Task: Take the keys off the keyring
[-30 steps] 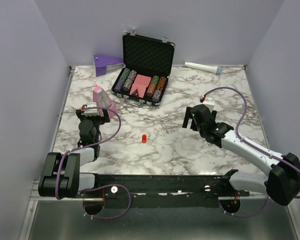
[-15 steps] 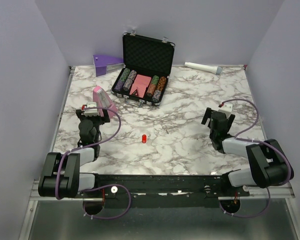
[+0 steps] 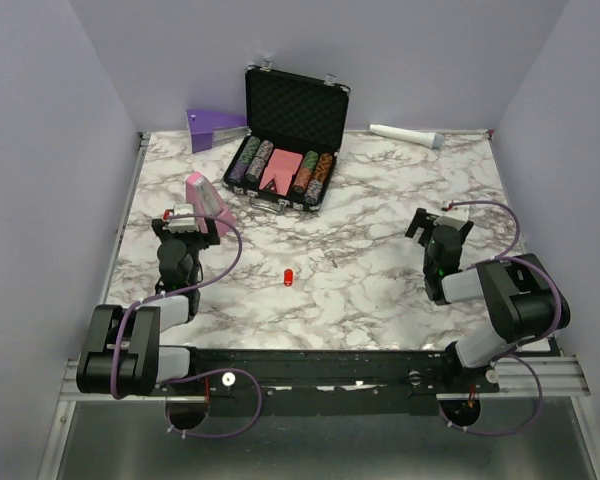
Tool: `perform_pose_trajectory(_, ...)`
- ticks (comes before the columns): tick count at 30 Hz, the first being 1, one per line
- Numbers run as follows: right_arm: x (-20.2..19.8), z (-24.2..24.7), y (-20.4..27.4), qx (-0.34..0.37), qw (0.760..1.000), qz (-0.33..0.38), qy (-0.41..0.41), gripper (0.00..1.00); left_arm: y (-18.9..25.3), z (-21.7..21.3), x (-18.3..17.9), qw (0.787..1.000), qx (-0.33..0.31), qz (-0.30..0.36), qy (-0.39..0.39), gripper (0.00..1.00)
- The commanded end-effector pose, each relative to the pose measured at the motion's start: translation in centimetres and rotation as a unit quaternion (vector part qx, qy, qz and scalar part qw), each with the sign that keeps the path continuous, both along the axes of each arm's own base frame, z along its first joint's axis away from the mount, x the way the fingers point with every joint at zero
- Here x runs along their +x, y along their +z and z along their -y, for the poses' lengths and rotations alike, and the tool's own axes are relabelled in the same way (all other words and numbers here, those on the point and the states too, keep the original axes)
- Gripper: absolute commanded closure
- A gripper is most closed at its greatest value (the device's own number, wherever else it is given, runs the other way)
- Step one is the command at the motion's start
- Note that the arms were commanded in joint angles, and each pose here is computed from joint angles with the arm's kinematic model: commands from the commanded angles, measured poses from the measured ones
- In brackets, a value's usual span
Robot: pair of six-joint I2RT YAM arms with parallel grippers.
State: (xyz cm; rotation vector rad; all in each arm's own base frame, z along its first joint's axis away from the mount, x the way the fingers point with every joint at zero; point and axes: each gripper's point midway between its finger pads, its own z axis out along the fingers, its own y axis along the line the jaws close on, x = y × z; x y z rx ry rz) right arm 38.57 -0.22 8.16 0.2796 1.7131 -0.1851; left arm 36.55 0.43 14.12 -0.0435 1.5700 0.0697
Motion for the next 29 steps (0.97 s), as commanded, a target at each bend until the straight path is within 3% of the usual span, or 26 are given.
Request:
perform_pose_trajectory(1,0.5,-0.3,1.0,0.019,0.999,0.032,0.036,0.00,1.3,0.2,0.4,1.000,-0.003,0.022,-0.008,0.01)
perform_pose_trajectory(4,-1.1,-0.4,1.7,0.016,0.993,0.089,0.071,0.00,1.2,0.3,0.4,1.000,-0.003,0.021,-0.010,0.01)
perform_pose_trajectory(10,-0.5,0.1,0.6,0.027,0.997,0.047,0.046,0.00,1.2,0.3,0.4,1.000,-0.003,0.022,-0.009,0.01)
perform_pose_trajectory(12,-0.5,0.3,1.3,0.020,0.996,0.071,0.046,0.00,1.2,0.3,0.4,1.000,-0.003,0.021,-0.009,0.01)
perform_pose_trajectory(29,-0.6,0.2,1.1,0.022,0.997,0.065,0.047,0.00,1.3,0.3,0.4,1.000,-0.003,0.023,-0.009,0.01)
